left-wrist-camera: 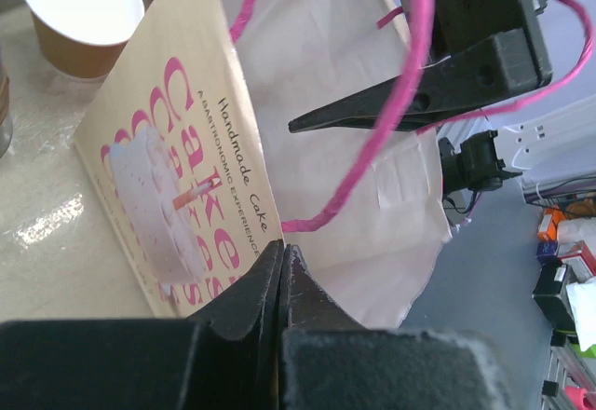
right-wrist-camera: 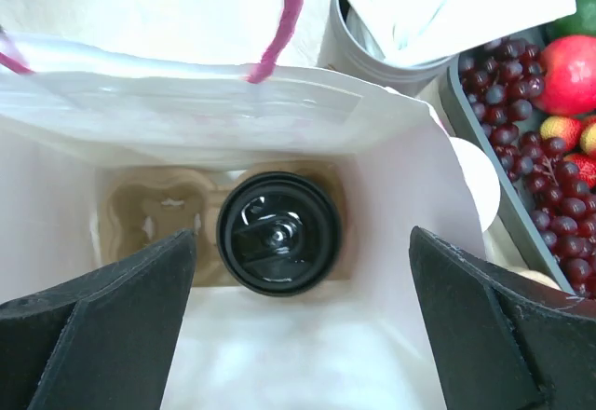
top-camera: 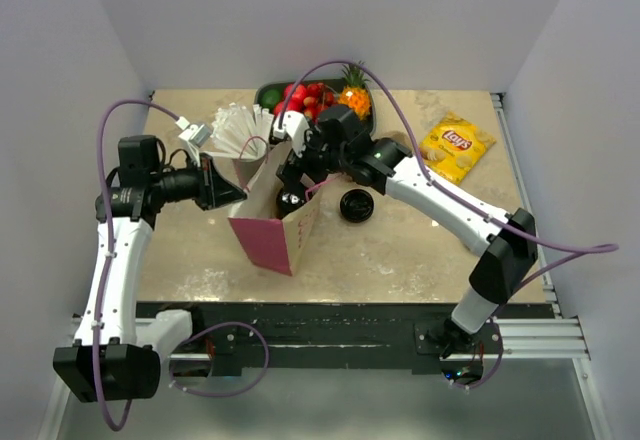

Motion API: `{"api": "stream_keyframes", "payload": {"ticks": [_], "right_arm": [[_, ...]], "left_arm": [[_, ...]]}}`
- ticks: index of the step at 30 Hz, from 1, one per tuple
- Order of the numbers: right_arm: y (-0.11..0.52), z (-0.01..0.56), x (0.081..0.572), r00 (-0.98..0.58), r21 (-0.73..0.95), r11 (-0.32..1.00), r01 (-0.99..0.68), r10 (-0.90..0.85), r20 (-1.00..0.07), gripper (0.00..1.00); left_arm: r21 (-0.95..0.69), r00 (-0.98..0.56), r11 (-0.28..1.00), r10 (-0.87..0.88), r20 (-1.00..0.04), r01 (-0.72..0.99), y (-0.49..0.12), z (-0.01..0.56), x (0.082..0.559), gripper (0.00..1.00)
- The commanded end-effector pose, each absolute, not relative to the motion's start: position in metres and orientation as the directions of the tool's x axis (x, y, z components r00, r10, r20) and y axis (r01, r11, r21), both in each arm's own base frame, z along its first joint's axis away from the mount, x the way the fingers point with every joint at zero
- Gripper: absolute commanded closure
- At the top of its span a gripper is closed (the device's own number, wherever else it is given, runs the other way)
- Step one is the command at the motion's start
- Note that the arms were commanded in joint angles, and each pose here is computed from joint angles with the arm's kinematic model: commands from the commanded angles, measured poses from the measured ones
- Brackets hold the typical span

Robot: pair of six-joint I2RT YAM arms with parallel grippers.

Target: Pack the takeout coffee

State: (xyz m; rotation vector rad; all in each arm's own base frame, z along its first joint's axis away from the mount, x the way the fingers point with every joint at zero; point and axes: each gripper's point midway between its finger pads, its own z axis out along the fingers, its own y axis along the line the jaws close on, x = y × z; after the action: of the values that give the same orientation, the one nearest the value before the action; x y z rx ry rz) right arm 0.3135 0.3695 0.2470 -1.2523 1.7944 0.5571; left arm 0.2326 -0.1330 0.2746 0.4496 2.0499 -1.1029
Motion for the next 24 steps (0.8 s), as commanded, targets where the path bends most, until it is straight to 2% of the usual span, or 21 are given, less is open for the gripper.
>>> {"api": "stream_keyframes", "payload": {"ticks": [1,5,8,13,16,20,24], "right_arm": [[0.374,0.274,0.302,-0.146,-0.041,0.376,-0.926,-0.454,-0.879,0.01],[0.381,0.319,0.288,-0.120,-0.009,0.336,-0.942,-0.362,-0.924,0.01],[0.378,0.373,0.284,-0.064,-0.040,0.342,-0.939,-0.287,-0.956,0.01],[0.353,0.418,0.293,0.027,-0.139,0.446,-0.884,-0.247,-0.969,0.04],[0.338,0.393,0.304,0.016,-0.182,0.488,-0.854,-0.326,-0.945,0.05],[0.324,0.354,0.301,-0.060,-0.159,0.489,-0.858,-0.402,-0.914,0.08],[0.324,0.359,0.286,0.052,-0.219,0.406,-0.887,-0.384,-0.922,0.13]], "left_arm": [[-0.531,-0.595,0.523,-0.055,-0.802,0.667,-0.141,0.301,0.232,1.00],[-0.499,-0.570,0.517,-0.025,-0.821,0.695,-0.143,0.308,0.231,1.00],[-0.489,-0.572,0.520,-0.001,-0.820,0.700,-0.144,0.306,0.229,1.00],[-0.415,-0.518,0.519,0.064,-0.853,0.747,-0.142,0.305,0.223,1.00],[-0.396,-0.499,0.489,0.095,-0.861,0.777,-0.146,0.305,0.215,1.00],[-0.348,-0.475,0.477,0.173,-0.863,0.807,-0.157,0.298,0.208,1.00],[-0.272,-0.425,0.477,0.247,-0.871,0.835,-0.157,0.294,0.200,1.00]]}}
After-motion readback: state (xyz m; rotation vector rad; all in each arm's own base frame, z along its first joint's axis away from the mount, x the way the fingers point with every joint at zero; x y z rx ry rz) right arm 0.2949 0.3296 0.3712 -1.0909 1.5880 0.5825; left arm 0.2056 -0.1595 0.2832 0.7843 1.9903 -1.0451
